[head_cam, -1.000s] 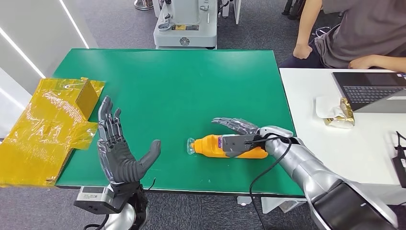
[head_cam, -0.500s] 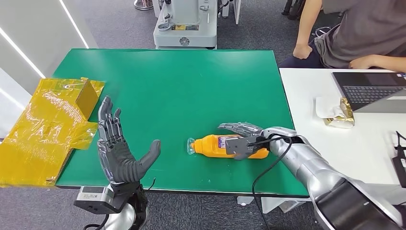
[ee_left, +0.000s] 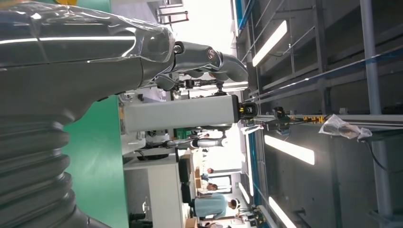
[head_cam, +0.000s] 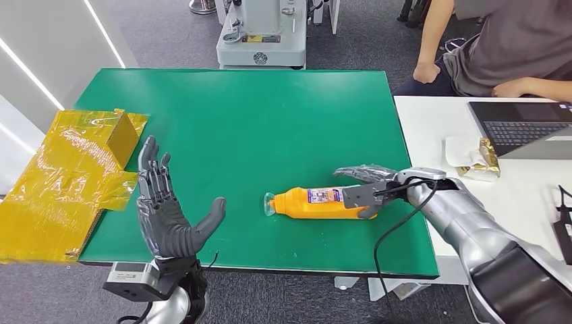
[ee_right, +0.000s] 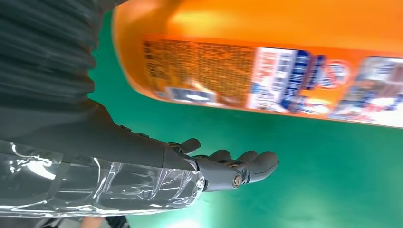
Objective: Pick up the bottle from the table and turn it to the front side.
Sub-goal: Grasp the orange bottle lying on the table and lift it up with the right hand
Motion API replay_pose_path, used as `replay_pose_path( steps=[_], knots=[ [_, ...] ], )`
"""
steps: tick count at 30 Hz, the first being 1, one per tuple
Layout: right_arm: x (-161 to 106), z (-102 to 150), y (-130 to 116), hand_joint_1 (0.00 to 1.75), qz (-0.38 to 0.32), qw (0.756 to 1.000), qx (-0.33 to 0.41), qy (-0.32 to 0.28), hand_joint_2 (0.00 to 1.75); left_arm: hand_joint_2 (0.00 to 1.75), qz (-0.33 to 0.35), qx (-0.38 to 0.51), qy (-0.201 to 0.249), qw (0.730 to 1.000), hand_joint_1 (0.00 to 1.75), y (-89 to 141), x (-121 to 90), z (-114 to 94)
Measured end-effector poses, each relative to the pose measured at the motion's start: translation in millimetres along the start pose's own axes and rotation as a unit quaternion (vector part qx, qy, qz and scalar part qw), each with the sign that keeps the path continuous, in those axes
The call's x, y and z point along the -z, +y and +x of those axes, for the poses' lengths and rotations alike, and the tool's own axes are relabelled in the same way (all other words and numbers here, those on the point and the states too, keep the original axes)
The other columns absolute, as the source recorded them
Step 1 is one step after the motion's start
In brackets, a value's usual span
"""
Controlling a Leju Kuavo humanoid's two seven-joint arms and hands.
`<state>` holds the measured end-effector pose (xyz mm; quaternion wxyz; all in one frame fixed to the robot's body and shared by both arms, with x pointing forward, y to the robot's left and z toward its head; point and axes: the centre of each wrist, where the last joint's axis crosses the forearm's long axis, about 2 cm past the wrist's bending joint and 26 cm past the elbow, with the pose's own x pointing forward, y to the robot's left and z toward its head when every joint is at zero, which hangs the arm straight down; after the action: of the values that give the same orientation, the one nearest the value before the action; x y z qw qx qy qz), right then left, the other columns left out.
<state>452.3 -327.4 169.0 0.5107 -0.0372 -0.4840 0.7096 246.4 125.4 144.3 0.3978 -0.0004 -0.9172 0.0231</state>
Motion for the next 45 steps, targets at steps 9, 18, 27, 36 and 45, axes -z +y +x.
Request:
replay_pose_path(
  steps=[9,18,27,36,45],
  knots=[
    [-3,-10,17,0.00,0.000,1.000,0.005,0.006,1.75,1.75,0.002,0.003,0.002,1.000,0.00,1,-1,-1],
    [1,-8,25,0.00,-0.004,1.000,0.007,-0.001,1.75,1.75,0.008,0.012,0.002,1.000,0.00,3,-1,-2],
    [8,-1,25,0.13,-0.013,1.000,-0.005,-0.011,1.75,1.75,0.010,0.014,0.002,1.000,0.00,4,-1,-2],
    [18,13,17,1.75,-0.020,0.999,-0.014,-0.027,1.75,1.75,0.010,0.015,0.002,1.000,0.00,4,-1,-2],
    [20,14,17,1.36,-0.025,0.999,-0.011,-0.038,1.75,1.75,0.011,0.015,0.002,1.000,0.00,4,-2,-2]
  ],
)
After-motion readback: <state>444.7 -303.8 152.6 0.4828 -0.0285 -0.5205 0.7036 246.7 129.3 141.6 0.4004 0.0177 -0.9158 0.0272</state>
